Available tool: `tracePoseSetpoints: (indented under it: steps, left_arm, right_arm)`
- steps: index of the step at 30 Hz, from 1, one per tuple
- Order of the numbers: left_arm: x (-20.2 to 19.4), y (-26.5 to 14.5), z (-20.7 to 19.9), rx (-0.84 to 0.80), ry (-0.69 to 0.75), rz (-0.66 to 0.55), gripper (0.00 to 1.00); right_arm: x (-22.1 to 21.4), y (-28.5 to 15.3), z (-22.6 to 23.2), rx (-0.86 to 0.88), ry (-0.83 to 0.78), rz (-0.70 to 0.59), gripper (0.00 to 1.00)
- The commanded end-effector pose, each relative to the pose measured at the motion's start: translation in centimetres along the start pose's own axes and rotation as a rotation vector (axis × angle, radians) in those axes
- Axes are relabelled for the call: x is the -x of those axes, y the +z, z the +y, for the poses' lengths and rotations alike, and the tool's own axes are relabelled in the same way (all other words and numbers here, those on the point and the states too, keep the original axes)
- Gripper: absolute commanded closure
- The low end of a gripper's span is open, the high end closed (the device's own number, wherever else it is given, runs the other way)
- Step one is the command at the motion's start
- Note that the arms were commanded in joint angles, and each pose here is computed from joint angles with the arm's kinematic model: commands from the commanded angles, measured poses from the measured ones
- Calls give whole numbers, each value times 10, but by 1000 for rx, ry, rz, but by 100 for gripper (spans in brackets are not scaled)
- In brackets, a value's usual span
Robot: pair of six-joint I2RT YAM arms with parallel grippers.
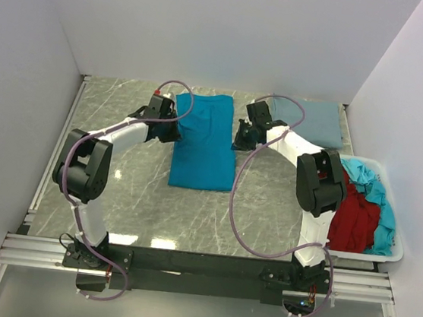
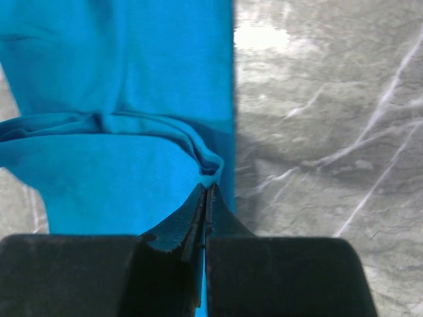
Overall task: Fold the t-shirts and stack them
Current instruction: Fold the tshirt
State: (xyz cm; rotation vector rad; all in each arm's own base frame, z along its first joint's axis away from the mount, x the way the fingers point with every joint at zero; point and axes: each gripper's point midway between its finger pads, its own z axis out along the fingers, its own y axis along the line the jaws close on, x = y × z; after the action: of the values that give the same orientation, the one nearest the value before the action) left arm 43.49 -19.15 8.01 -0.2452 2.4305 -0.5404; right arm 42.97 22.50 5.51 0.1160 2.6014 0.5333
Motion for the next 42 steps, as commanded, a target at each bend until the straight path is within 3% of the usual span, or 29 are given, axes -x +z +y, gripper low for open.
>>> tracePoseSetpoints:
  steps: [1, 14, 21, 26, 28, 29, 30, 31, 32, 33, 34, 40, 42]
  left_arm:
    - [20, -15, -7, -28, -13, -75, 100]
    - [38, -30, 10, -25, -60, -155, 100]
    - [34, -9, -1, -106, -34, -112, 100]
    - [37, 9, 7, -65, -38, -100, 98]
    - [37, 15, 9, -53, -39, -80, 84]
    - [38, 15, 7, -53, -39, -69, 64]
    - [41, 15, 7, -44, -45, -69, 60]
    - [44, 11, 4, -48, -50, -72, 55]
    - [47, 8, -1, -67, -46, -76, 42]
    - [48, 4, -5, -83, -51, -78, 7]
    - [53, -5, -13, -110, -45, -93, 1]
    - [56, -48, -29, -168, -35, -122, 1]
    - [43, -58, -25, -165, -48, -116, 1]
  right_arm:
    - [19, -22, 22, 55, -36, -61, 100]
    - [29, -17, 28, 69, -47, -75, 100]
    - [30, -6, 23, 46, -41, -65, 100]
    - [28, 11, 14, 7, -35, -43, 98]
    - [30, 17, 8, -25, -34, -40, 93]
    - [30, 18, 6, -40, -31, -40, 88]
    - [31, 19, 3, -62, -30, -43, 80]
    - [36, 19, 3, -68, -26, -54, 50]
    - [37, 16, 2, -81, -24, -53, 38]
    - [39, 13, 4, -81, -28, -60, 24]
    - [45, 6, 7, -79, -31, -76, 20]
    - [56, -43, 18, -36, -50, -173, 14]
    - [37, -50, 12, -31, -40, -158, 14]
